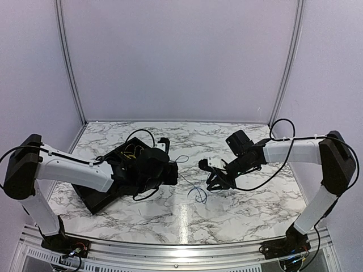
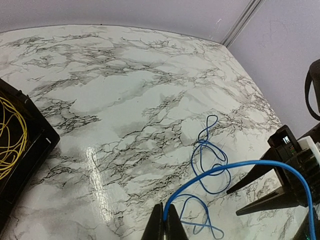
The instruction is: Untangle the cables
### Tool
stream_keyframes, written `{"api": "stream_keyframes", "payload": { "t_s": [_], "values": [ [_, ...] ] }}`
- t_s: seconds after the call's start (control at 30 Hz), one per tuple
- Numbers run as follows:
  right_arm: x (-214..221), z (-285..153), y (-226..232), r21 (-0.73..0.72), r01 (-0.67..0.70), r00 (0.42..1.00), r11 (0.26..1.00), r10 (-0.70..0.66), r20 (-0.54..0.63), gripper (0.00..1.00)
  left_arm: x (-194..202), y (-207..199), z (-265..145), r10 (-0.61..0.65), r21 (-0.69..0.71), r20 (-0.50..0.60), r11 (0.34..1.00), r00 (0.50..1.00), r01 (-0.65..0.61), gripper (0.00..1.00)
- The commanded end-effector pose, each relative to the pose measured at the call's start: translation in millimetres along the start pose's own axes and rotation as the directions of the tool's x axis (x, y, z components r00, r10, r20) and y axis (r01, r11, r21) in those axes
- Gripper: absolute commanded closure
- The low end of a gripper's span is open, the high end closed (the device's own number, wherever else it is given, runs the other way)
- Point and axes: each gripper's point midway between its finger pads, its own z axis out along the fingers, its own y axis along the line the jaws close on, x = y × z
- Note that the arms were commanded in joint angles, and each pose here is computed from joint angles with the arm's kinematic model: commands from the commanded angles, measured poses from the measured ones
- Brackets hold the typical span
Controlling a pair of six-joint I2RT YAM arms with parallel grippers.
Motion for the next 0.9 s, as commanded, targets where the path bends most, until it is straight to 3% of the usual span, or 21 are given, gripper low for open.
{"api": "stream_keyframes", "payload": {
  "t_s": [0.0,0.2,0.37,0.67,0.87],
  "values": [
    [3,2,4,0.000,0.084,0.996,0.996,-0.084,-0.018,0.72,-1,8,-8,-0.019,-0.007,0.009,1.000,1.000,0.019,1.00],
    [2,15,9,-0.013,0.159,0.986,0.987,-0.159,-0.042,0.80,15,26,-19,-0.042,-0.029,-0.013,0.999,0.999,0.042,1.00],
    [3,34,10,-0.061,0.118,0.991,0.991,-0.121,-0.053,0.80,21,29,-18,-0.038,-0.028,-0.031,0.999,0.999,0.037,1.00],
    [5,56,9,-0.141,0.018,0.998,0.990,-0.026,-0.053,0.63,31,27,-18,-0.027,-0.020,-0.057,0.999,0.998,0.026,1.00],
    [1,63,14,-0.208,-0.026,0.999,0.978,0.019,-0.037,0.58,31,27,-19,-0.025,-0.018,-0.056,1.000,0.998,0.024,1.00]
  ]
}}
